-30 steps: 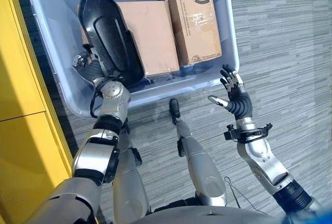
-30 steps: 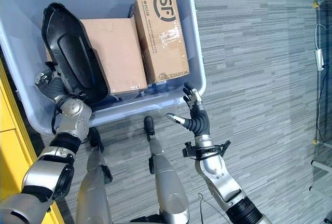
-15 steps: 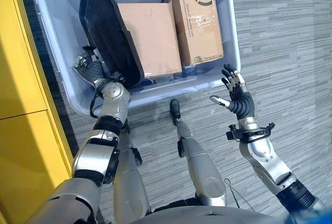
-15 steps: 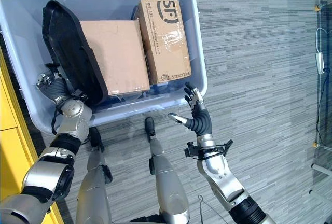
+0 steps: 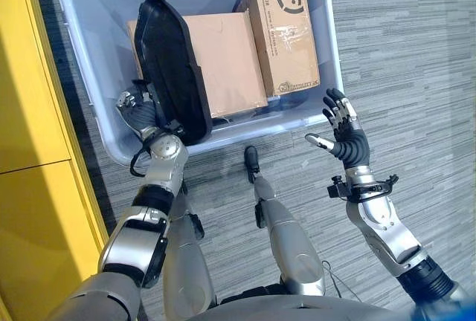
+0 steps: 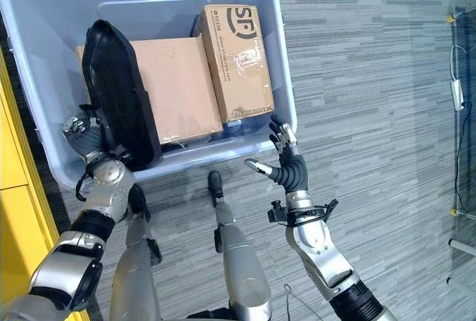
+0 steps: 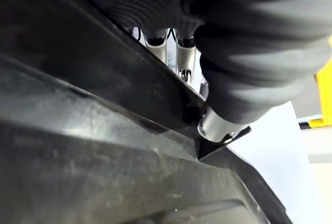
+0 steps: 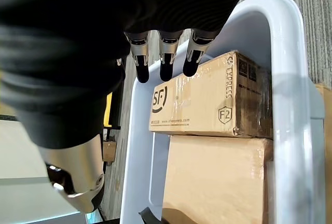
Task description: Move parts from the plastic box to the shelf.
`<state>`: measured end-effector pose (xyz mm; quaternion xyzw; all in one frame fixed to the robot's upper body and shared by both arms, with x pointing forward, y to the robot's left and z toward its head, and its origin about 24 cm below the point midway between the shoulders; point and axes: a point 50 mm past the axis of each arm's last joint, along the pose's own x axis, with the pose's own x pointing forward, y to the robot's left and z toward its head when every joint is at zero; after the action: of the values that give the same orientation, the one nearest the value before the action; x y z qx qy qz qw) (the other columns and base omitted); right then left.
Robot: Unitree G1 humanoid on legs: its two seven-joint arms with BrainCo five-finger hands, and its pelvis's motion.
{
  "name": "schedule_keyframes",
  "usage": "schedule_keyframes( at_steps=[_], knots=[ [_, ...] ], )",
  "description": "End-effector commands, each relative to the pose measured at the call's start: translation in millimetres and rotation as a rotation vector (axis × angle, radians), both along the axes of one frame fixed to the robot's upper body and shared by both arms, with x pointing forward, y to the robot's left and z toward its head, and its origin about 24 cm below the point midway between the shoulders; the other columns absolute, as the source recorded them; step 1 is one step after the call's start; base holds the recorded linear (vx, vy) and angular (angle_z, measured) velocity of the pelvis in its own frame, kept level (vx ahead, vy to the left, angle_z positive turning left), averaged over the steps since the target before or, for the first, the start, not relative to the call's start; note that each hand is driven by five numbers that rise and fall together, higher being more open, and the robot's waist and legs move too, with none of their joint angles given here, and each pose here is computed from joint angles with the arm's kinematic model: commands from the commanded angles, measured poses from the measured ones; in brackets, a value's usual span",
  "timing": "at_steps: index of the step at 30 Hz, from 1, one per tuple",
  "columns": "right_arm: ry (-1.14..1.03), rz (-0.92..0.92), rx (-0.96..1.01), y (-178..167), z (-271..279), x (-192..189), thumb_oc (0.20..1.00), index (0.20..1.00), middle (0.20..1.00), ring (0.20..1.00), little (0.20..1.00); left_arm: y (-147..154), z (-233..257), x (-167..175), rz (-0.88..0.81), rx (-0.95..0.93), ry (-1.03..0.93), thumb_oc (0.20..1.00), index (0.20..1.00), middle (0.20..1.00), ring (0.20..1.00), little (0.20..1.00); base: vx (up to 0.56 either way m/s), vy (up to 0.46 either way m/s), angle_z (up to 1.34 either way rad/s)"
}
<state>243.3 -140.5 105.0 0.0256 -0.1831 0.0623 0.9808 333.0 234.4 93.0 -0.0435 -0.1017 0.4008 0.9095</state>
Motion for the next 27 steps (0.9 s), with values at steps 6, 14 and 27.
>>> schedule_keyframes(
  at_steps=[6, 14, 27],
  knots=[
    [-0.079, -0.071, 0.024, -19.9, 10.5, 0.3, 1.0, 1.0, 1.0, 1.0, 1.0, -9.4, 23.0, -4.1, -0.055, 0.201, -0.103, 0.2, 0.2, 0.2, 0.2, 0.2, 0.0, 0.006, 0.01],
    [-0.079, -0.077, 0.01, -23.4, 10.6, 1.9, 1.0, 1.0, 1.0, 1.0, 1.0, -7.6, 26.5, -10.4, -0.083, 0.278, -0.111, 0.2, 0.2, 0.2, 0.2, 0.2, 0.0, 0.0, 0.0],
    [-0.058, -0.076, -0.002, -28.1, 8.0, 2.6, 1.0, 1.0, 1.0, 1.0, 1.0, -12.7, 33.6, -26.2, -0.241, 0.271, -0.2, 0.2, 0.2, 0.2, 0.2, 0.2, 0.0, -0.001, 0.01]
  ],
)
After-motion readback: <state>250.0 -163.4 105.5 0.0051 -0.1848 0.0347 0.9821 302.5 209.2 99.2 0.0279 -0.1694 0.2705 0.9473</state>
